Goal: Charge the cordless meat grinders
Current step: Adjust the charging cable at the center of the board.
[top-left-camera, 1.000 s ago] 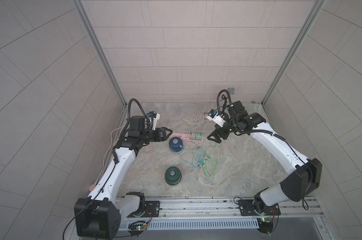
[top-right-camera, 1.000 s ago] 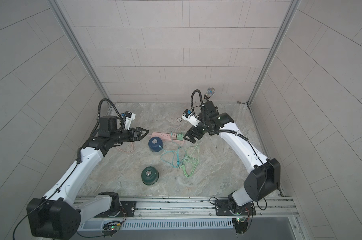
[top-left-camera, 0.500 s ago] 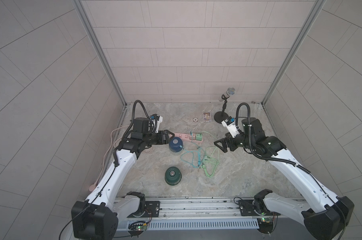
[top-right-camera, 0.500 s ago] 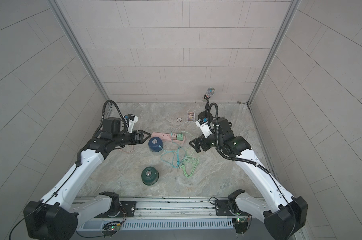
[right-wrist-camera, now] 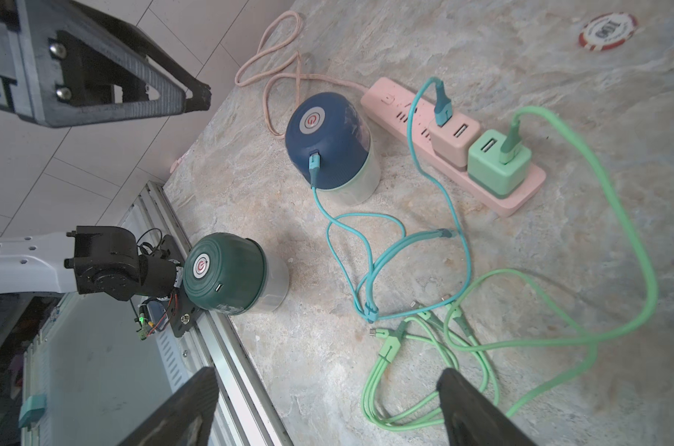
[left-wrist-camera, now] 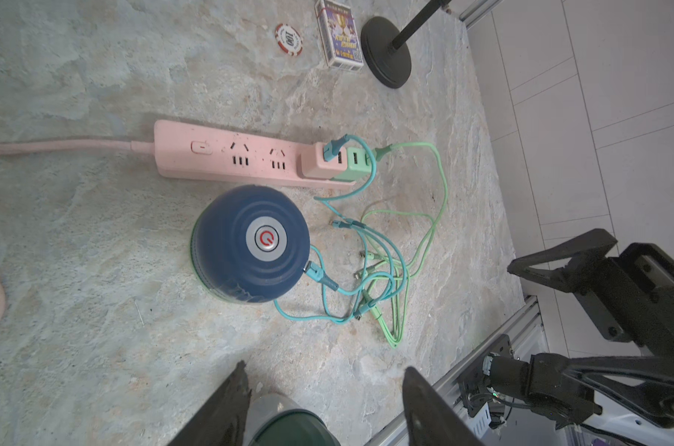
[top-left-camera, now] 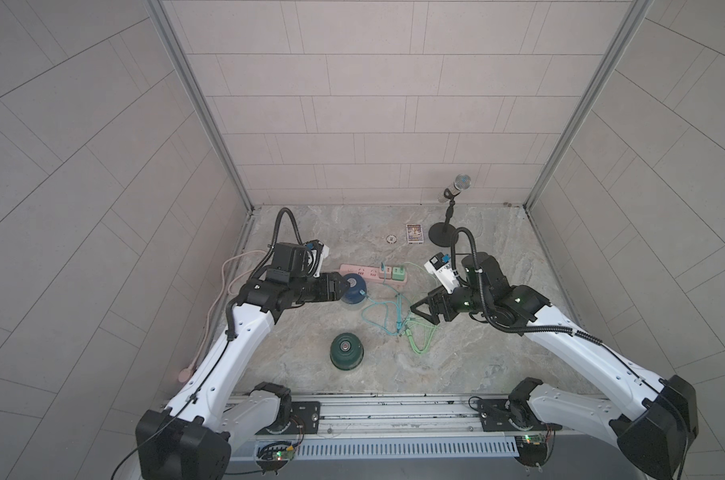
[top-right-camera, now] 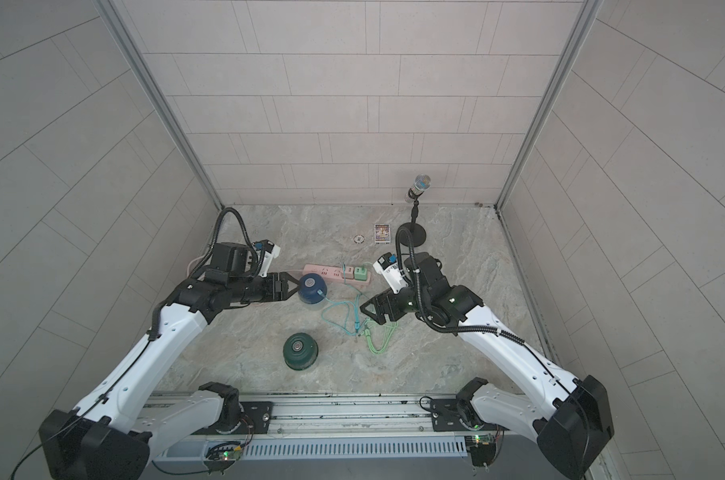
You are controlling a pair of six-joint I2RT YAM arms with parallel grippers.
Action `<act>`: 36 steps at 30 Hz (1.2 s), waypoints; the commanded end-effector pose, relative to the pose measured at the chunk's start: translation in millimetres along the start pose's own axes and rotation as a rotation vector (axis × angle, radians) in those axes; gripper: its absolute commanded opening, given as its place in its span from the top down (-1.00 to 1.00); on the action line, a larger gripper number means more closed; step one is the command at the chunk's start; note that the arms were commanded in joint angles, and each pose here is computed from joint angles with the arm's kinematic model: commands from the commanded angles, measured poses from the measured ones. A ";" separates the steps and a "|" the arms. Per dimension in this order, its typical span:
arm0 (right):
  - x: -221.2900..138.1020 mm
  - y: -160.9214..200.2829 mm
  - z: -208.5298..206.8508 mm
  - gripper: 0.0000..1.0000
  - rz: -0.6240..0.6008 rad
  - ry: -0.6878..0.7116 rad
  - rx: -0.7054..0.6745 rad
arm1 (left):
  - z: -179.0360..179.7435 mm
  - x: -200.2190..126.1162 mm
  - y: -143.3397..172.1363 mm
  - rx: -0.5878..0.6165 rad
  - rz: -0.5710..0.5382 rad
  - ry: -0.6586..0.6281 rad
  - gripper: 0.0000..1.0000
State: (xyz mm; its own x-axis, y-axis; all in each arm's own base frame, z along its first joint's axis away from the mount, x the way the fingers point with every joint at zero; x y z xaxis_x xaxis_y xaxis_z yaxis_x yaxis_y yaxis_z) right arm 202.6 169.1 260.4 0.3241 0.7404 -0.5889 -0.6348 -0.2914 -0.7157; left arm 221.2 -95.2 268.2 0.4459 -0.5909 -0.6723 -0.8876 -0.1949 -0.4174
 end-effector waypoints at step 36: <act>112.0 96.2 -8.5 -0.13 0.518 0.195 0.011 | -15.1 6.4 18.3 0.010 0.091 0.020 -0.24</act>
State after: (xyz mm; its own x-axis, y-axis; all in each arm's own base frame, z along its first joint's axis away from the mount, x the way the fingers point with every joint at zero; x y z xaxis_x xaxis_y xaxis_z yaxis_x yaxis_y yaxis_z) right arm 180.0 212.4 124.1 0.0671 0.3787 -0.9231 -0.7490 -0.5921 -0.2974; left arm 207.8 -113.6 262.3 0.3584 -0.6137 -0.7035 -0.9249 -0.1312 -0.3568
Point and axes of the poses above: each gripper's point midway between its finger pads, its own x axis out along the fingers, its own z axis along the line the jaws close on, y = z × x, the point moved 9 cm from there along -x, back along the fingers, and after that the axes turned 8 degrees about -x, right-handed, at the moved point
